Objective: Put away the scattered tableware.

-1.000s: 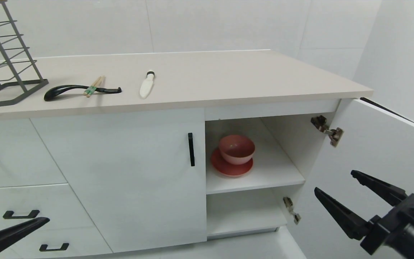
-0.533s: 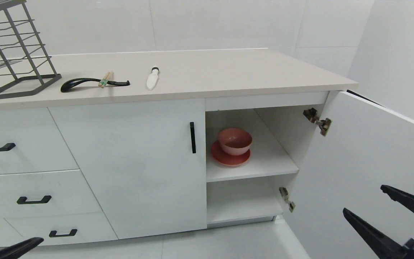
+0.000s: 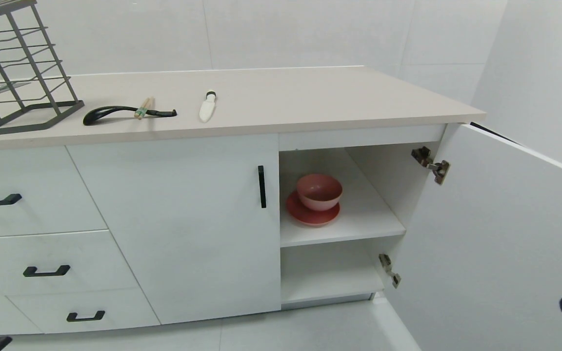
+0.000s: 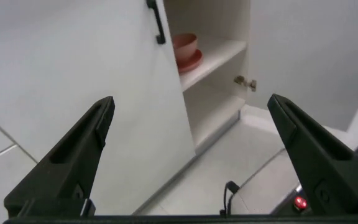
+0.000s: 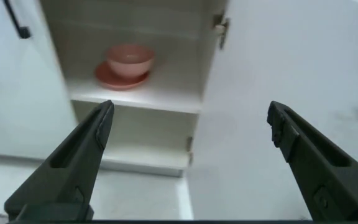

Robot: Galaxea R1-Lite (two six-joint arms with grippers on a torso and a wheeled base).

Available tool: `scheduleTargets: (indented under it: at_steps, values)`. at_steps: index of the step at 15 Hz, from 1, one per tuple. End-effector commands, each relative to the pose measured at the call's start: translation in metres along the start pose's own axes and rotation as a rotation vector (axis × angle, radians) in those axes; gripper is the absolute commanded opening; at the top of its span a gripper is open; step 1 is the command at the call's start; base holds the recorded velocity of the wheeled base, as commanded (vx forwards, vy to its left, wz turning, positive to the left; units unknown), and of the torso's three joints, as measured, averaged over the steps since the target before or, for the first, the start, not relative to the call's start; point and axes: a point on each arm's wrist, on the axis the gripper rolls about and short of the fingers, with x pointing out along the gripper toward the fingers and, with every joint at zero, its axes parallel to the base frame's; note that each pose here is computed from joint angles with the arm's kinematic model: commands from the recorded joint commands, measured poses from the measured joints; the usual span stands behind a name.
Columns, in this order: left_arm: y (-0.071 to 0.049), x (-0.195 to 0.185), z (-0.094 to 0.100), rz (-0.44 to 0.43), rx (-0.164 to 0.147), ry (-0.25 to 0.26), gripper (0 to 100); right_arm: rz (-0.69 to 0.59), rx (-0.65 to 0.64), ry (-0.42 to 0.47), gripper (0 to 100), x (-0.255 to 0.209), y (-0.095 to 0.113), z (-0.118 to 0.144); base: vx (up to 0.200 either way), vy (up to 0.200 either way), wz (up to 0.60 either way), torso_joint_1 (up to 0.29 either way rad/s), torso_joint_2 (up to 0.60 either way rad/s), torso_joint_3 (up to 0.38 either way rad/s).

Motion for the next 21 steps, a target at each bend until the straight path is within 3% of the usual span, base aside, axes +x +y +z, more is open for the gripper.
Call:
scheduleTargets:
  at_steps: [1,3,6,8,9,11,16,19,20,21]
  values:
    - [-0.003,-0.006,0.0,0.063,0.011,-0.054,100,-0.138,0.027,-0.135,100,-0.024,-0.01,0.013,0.0,0.0,0.0,0.0,0.0,0.0]
    - [-0.003,-0.006,-0.002,0.067,-0.045,-0.04,100,-0.25,0.023,-0.14,100,-0.031,-0.012,0.014,0.0,0.0,0.0,0.0,0.0,0.0]
    - [-0.004,-0.007,0.007,0.148,-0.026,-0.053,100,-0.298,0.016,-0.122,100,-0.035,-0.012,0.01,0.0,0.0,0.0,0.0,0.0,0.0]
    - [-0.006,-0.007,0.002,0.193,-0.018,-0.046,100,-0.303,0.015,-0.118,100,-0.041,-0.011,0.002,0.0,0.0,0.0,0.0,0.0,0.0]
    - [-0.008,-0.008,-0.005,0.197,-0.02,-0.039,100,-0.302,0.015,-0.111,100,-0.045,-0.01,-0.005,0.0,0.0,0.0,0.0,0.0,0.0]
    - [-0.012,-0.012,-0.019,0.193,-0.052,0.041,100,-0.3,0.015,-0.105,100,-0.053,-0.009,-0.017,0.0,0.0,0.0,0.0,0.0,0.0]
    - [-0.009,-0.012,-0.019,0.327,-0.07,0.053,100,-0.316,0.034,-0.083,100,-0.054,-0.007,-0.028,0.0,0.0,0.0,0.0,0.0,0.0]
    - [-0.009,-0.012,-0.019,0.321,-0.073,0.052,100,-0.411,0.024,-0.089,100,-0.055,-0.008,-0.007,0.0,0.0,0.0,0.0,0.0,0.0]
    - [-0.009,-0.012,-0.019,0.32,-0.09,0.049,100,-0.417,0.023,-0.083,100,-0.055,-0.007,-0.01,0.0,0.0,0.0,0.0,0.0,0.0]
    - [-0.009,-0.012,-0.019,0.322,-0.138,0.041,100,-0.413,0.023,-0.068,100,-0.055,-0.005,-0.03,0.0,0.0,0.0,0.0,0.0,0.0]
